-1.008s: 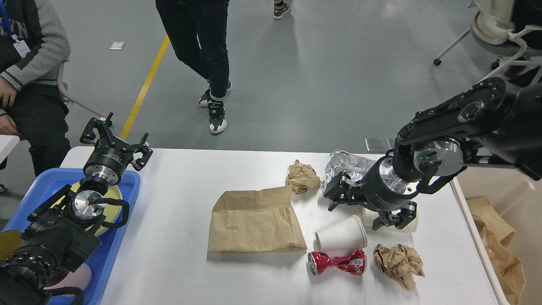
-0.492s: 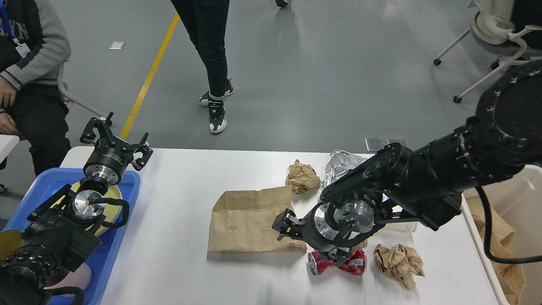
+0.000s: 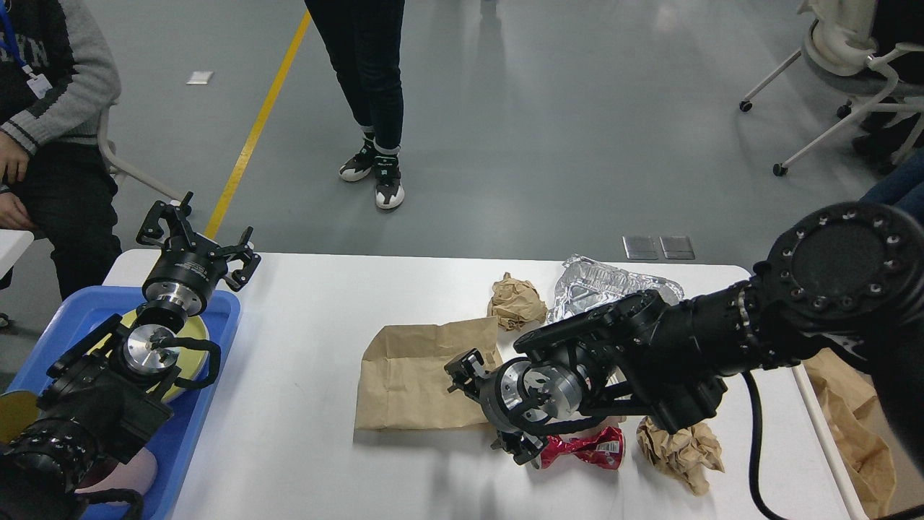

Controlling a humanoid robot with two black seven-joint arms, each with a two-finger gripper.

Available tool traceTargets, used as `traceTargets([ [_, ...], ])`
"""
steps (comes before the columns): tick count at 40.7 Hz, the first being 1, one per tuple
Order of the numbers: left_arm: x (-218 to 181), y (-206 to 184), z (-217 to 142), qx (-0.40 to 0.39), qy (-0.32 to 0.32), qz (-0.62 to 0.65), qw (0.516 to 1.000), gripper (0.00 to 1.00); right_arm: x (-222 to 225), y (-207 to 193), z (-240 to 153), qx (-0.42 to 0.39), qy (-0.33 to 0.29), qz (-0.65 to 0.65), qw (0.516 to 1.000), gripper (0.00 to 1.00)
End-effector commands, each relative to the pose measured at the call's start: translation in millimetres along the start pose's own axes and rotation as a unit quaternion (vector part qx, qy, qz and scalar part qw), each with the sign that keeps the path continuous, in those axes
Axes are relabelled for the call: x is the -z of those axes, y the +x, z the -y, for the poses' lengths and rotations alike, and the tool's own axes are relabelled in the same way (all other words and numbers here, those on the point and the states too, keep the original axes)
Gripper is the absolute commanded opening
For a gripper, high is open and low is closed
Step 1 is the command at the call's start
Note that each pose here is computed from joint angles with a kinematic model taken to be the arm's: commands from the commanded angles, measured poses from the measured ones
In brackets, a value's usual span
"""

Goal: Tidy desktop
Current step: 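Lower the right gripper and grasp the brown paper bag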

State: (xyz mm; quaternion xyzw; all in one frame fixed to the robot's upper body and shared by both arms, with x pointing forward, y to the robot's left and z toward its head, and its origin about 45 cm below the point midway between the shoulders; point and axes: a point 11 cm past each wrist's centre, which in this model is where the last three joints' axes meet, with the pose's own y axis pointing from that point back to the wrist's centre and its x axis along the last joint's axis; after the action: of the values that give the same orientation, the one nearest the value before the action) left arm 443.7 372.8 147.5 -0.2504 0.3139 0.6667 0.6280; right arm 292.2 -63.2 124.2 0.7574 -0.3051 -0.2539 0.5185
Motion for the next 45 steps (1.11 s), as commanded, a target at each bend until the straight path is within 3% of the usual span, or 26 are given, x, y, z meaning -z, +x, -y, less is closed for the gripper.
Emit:
traceTargets([
  [1, -0.4, 0.3, -0.1, 0.000, 0.000, 0.001, 1.000, 0.98, 7.3, 1.9, 17.3, -0.025, 0.041, 0.041, 0.998, 1.00],
  [22, -0.1, -0.2, 0.0, 0.001, -0.001, 0.000, 1.000, 0.98, 5.5, 0.7, 59.3, -0.071, 0.102, 0.129, 0.984, 0.97],
  [29, 0.1, -0.2, 0.0, 0.001, 0.000, 0.000, 1.000, 0.98, 5.0, 6.9, 64.5, -0.078, 0.113, 0.145, 0.980, 0.69],
  [31, -0.1, -0.2, 0.0, 0.001, -0.001, 0.000, 1.000, 0.98, 4.6, 7.0, 64.8, -0.079, 0.115, 0.144, 0.980, 0.54],
  [32, -0.1, -0.2, 0.0, 0.001, -0.001, 0.000, 1.000, 0.98, 5.1, 7.4, 64.7, -0.079, 0.116, 0.141, 0.980, 0.34],
  [35, -0.1, -0.2, 0.0, 0.001, -0.001, 0.000, 1.000, 0.98, 6.0, 4.8, 64.6, -0.074, 0.118, 0.134, 0.981, 0.20],
  [37, -0.9, 0.3, 0.0, 0.000, -0.001, 0.000, 1.000, 0.98, 5.2, 2.8, 64.8, -0.069, 0.115, 0.136, 0.982, 0.00],
  [45, -0.1, -0.2, 0.0, 0.001, -0.001, 0.000, 1.000, 0.98, 0.4, -4.6, 67.2, -0.064, 0.105, 0.135, 0.983, 0.00],
])
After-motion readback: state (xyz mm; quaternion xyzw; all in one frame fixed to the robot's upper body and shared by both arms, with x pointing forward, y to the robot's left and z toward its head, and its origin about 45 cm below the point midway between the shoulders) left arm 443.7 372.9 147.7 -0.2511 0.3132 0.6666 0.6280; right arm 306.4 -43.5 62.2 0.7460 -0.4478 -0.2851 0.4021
